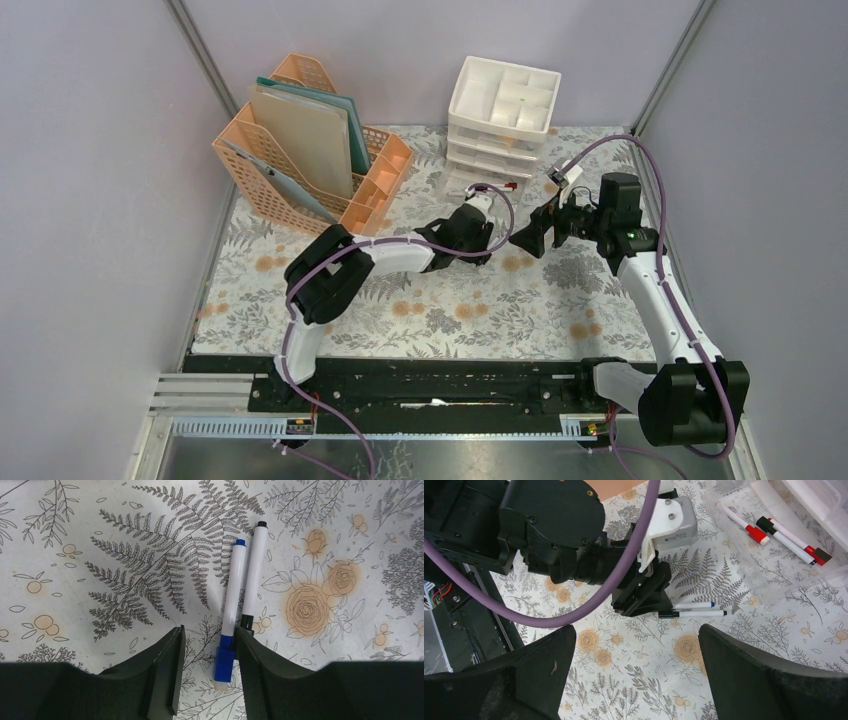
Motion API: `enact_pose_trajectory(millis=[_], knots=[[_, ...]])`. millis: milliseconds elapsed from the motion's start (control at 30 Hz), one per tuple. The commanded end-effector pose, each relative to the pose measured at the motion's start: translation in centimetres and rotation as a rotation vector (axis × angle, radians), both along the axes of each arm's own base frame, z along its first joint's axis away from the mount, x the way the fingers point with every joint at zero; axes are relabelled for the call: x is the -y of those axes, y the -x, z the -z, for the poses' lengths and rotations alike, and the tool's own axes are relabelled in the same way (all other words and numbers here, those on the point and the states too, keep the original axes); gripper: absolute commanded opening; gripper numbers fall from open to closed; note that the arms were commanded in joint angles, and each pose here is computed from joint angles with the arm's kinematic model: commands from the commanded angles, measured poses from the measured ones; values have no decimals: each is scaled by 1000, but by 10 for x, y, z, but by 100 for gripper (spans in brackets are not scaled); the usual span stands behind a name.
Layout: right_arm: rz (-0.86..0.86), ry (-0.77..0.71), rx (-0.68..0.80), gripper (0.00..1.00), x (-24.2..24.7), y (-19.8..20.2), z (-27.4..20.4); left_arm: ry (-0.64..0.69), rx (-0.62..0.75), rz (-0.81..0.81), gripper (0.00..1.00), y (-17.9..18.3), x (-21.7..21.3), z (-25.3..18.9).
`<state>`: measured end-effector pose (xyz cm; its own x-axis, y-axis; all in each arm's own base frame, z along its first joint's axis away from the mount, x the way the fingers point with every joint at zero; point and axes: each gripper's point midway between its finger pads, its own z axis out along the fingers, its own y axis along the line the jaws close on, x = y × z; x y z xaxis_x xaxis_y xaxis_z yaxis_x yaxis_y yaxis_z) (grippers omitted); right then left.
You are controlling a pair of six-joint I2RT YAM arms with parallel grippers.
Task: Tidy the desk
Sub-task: Pick up the stationery from the center of the board.
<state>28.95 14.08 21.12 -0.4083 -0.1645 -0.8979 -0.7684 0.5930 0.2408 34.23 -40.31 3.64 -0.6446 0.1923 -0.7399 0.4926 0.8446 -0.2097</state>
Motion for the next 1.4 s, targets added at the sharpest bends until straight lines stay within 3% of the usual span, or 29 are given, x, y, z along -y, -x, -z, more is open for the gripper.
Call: enact_pose_trajectory(millis=[0, 533, 700, 900, 967, 1167, 1367], knots=[[10, 7, 50, 100, 4, -4, -8, -8, 14, 27, 46, -8, 10, -7], [9, 2, 46, 100, 4, -4, -7, -78, -42, 43, 41, -2, 4, 18], [7, -1, 41, 100, 4, -3, -7, -142, -43, 7, 29, 2, -16, 28], [3, -4, 38, 100, 3, -3, -6, -199, -24, -55, 0, 9, -45, 30], [0, -6, 35, 100, 3, -3, -6, -197, -7, -76, 0, 10, -52, 25], [-29, -45, 16, 100, -3, 1, -4, -53, 60, -129, 0, 16, -60, -13], [-137, -205, -55, 100, -22, 18, -8, 239, 122, -73, 0, 46, -58, -65]])
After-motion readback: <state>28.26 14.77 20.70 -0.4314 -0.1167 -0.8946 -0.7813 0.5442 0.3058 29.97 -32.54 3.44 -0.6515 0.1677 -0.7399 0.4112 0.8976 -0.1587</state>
